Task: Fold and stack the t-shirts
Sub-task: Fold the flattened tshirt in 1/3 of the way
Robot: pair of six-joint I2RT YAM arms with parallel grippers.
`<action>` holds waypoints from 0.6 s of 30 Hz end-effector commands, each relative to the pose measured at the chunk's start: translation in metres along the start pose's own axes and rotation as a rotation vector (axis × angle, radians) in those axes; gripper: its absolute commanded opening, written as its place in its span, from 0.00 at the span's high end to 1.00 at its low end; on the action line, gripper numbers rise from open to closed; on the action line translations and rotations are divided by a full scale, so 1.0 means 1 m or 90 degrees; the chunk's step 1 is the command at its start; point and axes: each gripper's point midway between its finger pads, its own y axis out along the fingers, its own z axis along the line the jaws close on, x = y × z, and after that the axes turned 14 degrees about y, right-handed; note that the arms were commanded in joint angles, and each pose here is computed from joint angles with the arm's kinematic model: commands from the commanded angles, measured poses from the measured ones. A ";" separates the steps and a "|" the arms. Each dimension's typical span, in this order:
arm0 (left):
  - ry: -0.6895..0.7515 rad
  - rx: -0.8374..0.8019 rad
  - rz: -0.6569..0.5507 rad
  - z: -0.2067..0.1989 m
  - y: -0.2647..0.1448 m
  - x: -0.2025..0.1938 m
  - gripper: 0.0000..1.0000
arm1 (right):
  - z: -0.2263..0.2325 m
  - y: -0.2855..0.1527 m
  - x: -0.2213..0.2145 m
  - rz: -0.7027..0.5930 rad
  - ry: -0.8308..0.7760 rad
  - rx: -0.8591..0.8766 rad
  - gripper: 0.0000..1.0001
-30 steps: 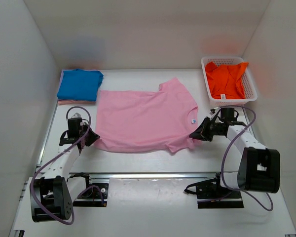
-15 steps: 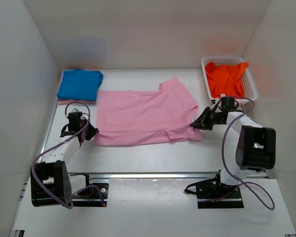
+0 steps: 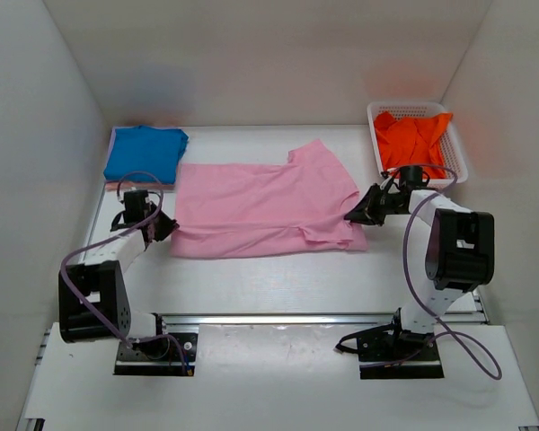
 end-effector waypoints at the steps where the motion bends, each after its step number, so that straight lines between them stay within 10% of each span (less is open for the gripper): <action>1: 0.010 -0.040 -0.047 -0.017 0.004 0.039 0.71 | 0.021 0.002 0.024 -0.035 -0.068 0.025 0.86; 8: 0.016 -0.057 -0.077 -0.022 -0.014 0.042 0.39 | 0.017 -0.007 0.030 -0.115 -0.129 -0.053 0.55; 18: 0.064 -0.064 -0.039 -0.031 -0.019 -0.006 0.44 | 0.017 0.006 0.001 -0.146 -0.219 -0.109 0.69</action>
